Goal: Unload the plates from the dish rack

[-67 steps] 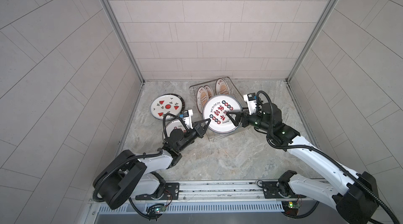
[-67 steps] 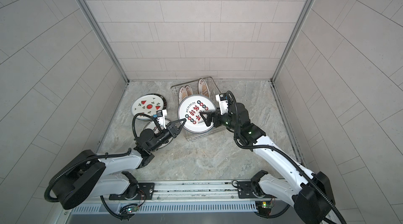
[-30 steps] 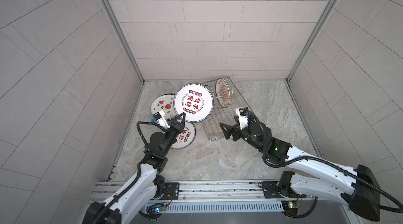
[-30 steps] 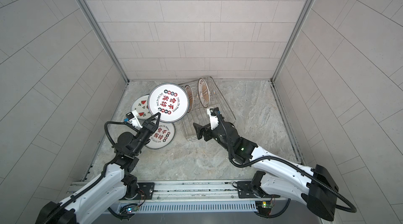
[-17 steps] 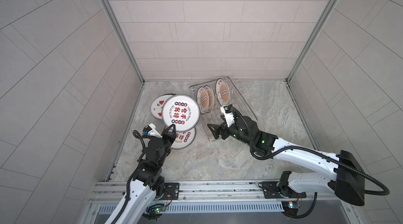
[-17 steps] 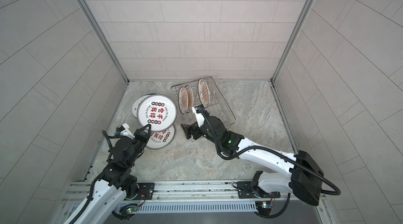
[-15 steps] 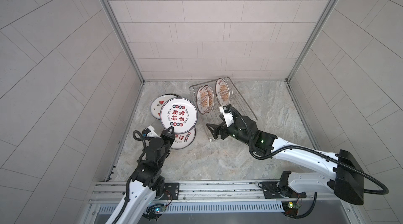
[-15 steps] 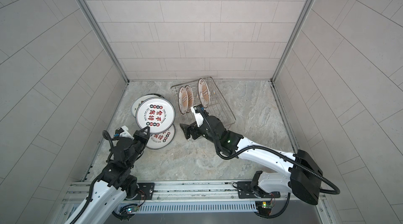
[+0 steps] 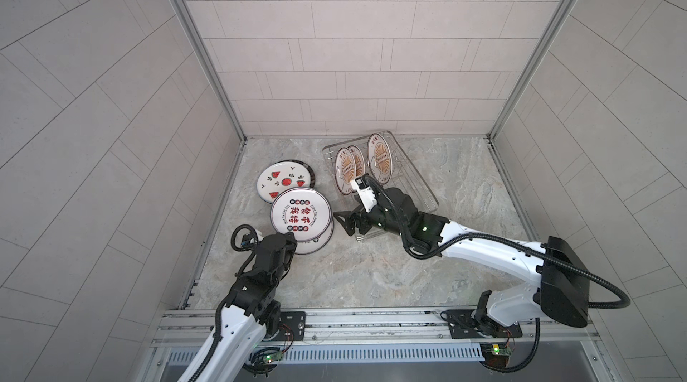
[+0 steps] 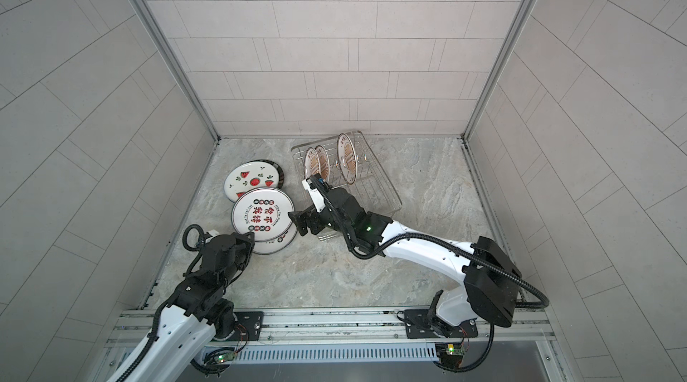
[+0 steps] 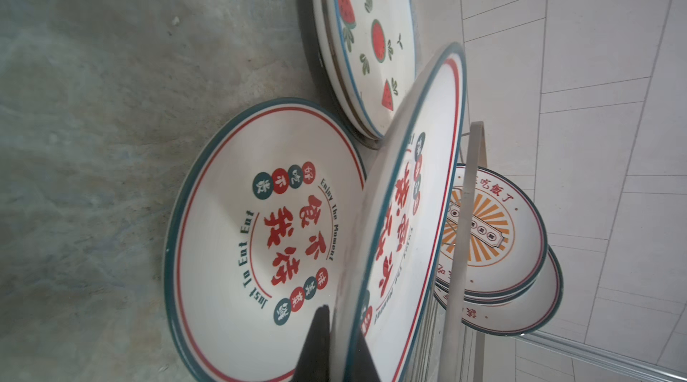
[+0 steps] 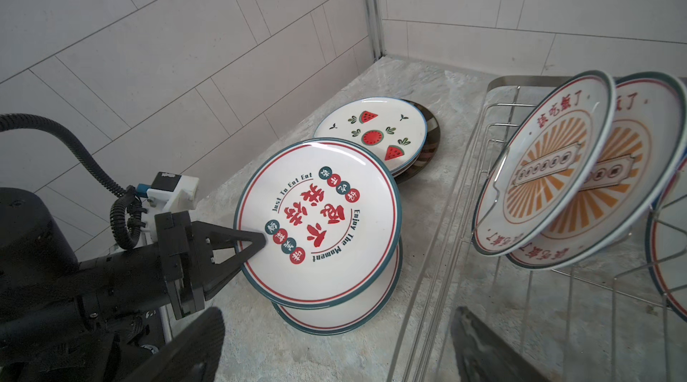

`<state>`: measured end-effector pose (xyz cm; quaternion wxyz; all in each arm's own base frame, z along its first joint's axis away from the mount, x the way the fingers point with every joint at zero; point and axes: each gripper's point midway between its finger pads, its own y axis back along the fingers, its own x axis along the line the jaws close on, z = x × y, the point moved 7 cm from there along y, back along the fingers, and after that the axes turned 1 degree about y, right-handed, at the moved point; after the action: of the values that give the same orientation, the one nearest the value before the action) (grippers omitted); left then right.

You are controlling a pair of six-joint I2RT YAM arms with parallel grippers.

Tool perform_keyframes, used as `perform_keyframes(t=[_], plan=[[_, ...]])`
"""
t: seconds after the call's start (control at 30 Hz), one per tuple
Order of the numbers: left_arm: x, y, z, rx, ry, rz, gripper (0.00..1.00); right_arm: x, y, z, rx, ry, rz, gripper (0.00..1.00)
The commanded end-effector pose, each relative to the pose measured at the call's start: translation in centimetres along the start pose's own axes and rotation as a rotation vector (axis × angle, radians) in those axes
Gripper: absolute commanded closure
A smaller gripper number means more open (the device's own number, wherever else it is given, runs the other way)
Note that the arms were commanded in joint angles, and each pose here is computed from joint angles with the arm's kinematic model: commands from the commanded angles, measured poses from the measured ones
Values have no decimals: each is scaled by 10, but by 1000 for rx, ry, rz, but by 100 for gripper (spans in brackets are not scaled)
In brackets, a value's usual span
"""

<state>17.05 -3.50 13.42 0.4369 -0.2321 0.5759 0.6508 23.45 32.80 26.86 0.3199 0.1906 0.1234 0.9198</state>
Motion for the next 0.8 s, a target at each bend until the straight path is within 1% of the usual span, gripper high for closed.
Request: perform_keyframes(t=[0.0,0.13,0.27,0.43,0.63,0.77], plan=[[2,1,3,-23,79,19,100,5,-9,-4,47,26,4,4],[14,-8,-5,12,138,20,100,4,-18,-8,63,23,-2,4],[16,-9,-6,23,128,43,100,6,-23,-12,76,29,1,4],[16,-15,-13,79,125,51,100,7,-25,-13,80,29,-1,5],[22,-21,-16,89,129,92,100,6,-23,-15,78,30,-9,5],[28,-22,-17,83,141,118,95,6,-20,-15,73,30,-9,5]])
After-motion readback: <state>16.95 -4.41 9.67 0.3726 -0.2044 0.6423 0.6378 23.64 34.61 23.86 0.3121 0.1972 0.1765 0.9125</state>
